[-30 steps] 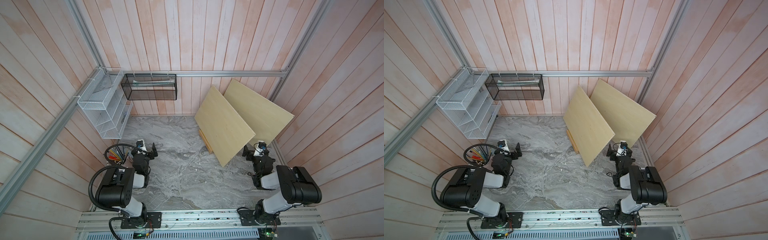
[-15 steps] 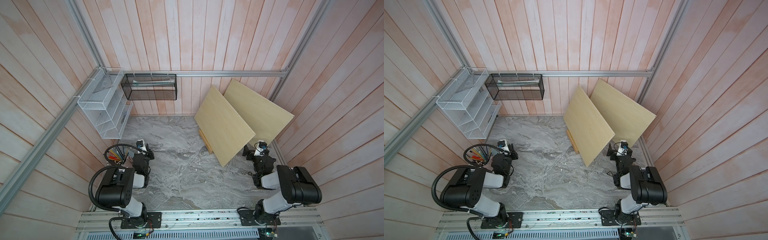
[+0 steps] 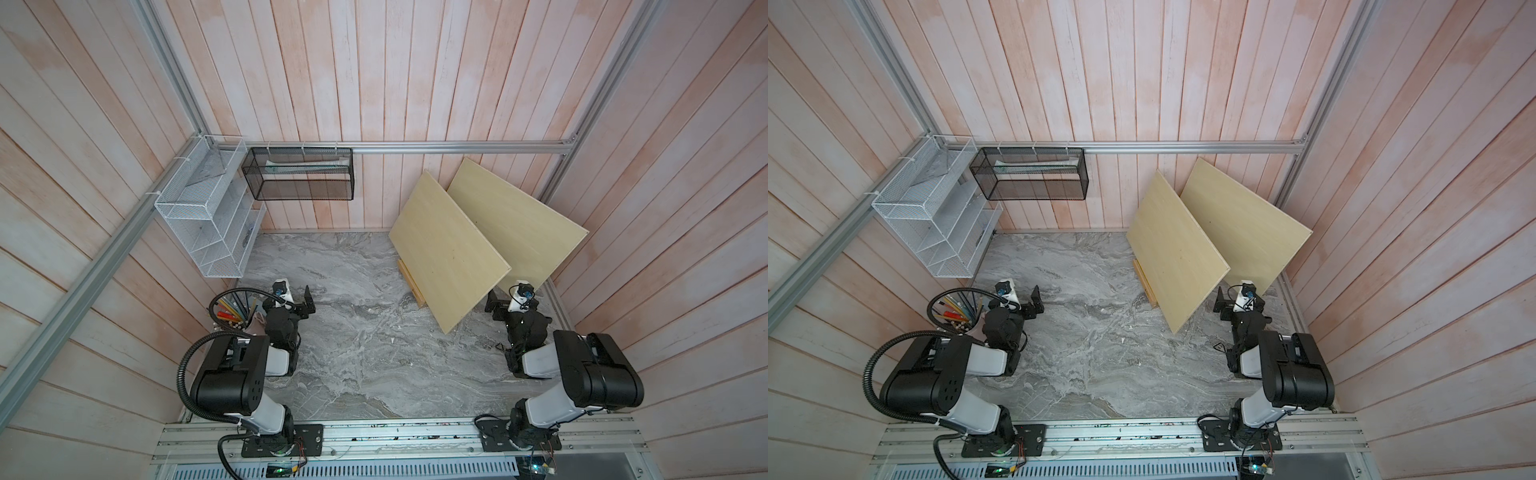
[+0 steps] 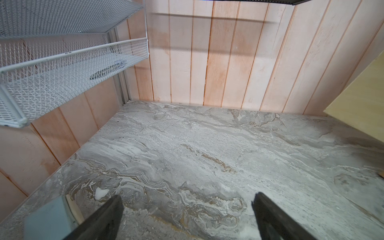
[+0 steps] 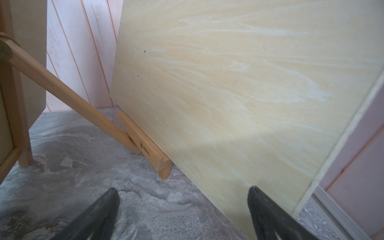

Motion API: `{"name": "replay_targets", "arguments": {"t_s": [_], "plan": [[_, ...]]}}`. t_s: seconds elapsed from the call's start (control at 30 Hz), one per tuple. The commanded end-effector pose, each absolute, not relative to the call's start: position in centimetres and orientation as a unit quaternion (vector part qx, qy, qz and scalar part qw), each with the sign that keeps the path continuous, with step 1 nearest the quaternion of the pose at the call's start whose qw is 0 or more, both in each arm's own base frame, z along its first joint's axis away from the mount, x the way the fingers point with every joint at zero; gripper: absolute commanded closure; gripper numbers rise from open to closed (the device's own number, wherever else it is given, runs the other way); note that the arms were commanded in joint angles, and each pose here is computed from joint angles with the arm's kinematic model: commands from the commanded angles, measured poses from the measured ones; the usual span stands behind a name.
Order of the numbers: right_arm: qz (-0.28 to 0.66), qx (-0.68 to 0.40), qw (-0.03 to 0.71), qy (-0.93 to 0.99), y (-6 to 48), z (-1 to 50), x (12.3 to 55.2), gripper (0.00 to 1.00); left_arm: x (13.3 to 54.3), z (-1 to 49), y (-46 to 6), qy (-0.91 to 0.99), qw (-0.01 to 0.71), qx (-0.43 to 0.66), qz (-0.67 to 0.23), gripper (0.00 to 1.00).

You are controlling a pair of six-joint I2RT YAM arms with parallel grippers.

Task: Assemble the easel
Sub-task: Reset both arms

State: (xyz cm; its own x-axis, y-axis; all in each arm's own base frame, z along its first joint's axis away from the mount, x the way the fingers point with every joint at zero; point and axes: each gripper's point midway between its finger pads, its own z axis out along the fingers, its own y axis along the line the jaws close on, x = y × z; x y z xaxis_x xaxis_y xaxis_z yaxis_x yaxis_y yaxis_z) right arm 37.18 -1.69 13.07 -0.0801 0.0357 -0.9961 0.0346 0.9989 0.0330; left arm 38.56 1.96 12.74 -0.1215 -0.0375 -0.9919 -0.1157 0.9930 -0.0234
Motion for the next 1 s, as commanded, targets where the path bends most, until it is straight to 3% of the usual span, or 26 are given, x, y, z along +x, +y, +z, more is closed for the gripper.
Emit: {"name": "replay_targets", "arguments": {"t_s": [0.0, 0.97], "plan": [[0.007, 0.025, 0.677, 0.735, -1.58, 13.01, 37.37, 0.02, 38.45, 13.23, 2.06, 0.74, 0.67, -0.05, 0.035, 0.0], [0.012, 0.028, 0.673, 0.739, -1.77, 12.81, 37.63, 0.02, 38.73, 12.97, 2.24, 0.745, 0.664, -0.053, 0.03, 0.0]]}}
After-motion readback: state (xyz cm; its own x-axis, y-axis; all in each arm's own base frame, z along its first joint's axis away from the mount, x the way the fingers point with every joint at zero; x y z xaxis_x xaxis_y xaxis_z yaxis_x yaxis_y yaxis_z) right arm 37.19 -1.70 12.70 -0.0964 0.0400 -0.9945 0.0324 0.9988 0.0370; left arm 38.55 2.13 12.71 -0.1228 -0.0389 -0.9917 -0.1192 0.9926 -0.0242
